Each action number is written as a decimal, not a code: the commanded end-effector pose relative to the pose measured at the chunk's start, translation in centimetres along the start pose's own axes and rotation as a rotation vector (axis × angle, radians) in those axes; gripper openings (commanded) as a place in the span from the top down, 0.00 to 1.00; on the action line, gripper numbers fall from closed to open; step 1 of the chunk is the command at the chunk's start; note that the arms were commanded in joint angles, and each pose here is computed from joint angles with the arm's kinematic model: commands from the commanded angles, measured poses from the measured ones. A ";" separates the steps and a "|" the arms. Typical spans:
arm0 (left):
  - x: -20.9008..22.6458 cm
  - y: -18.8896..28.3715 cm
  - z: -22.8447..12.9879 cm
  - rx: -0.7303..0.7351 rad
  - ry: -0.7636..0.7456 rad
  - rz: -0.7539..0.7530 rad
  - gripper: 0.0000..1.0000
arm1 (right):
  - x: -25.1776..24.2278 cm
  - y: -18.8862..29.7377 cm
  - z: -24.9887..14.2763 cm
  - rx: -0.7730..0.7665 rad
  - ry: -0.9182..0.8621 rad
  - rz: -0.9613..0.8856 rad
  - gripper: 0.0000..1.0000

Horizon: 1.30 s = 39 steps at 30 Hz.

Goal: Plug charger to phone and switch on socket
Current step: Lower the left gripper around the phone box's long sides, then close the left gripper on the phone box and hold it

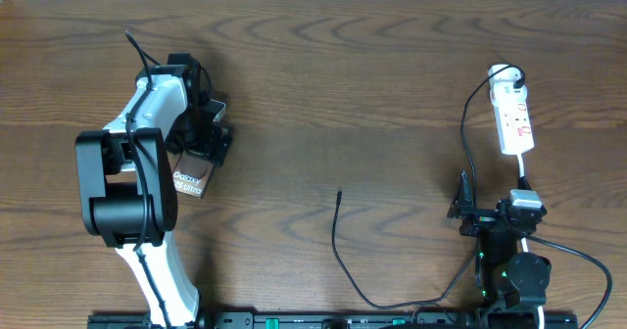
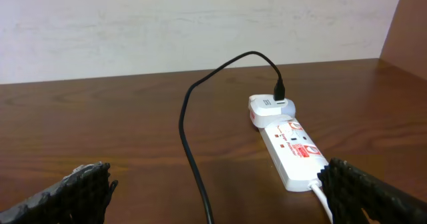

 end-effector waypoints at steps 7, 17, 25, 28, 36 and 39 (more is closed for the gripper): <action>-1.0 -0.8 -0.5 0.014 0.001 -0.084 0.02 | 0.0 0.0 -0.1 0.006 -0.008 -0.003 0.01; -1.1 0.5 -1.4 -0.061 0.014 -0.073 0.02 | 0.0 0.0 -0.1 0.006 -0.008 -0.003 0.01; -1.3 -0.4 -2.5 -0.065 0.019 -0.072 0.02 | 0.0 0.0 -0.1 0.006 -0.008 -0.003 0.01; -1.3 -0.8 -2.8 -0.062 0.023 -0.072 0.02 | 0.0 0.0 -0.1 0.006 -0.008 -0.003 0.01; -1.3 -0.9 -2.6 -0.071 0.087 -0.073 0.02 | 0.0 0.0 -0.1 0.006 -0.008 -0.003 0.01; -1.3 -0.8 -2.4 -0.077 0.129 -0.073 0.02 | 0.0 0.0 -0.1 0.006 -0.008 -0.003 0.01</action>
Point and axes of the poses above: each gripper's point midway between its finger pads, its own y axis back along the fingers, its own x axis along the line the jaws close on, z = x × y, the point moved 6 cm from there along y, back along the fingers, and after that the axes turned 11 degrees about y, right-handed, at the moved point
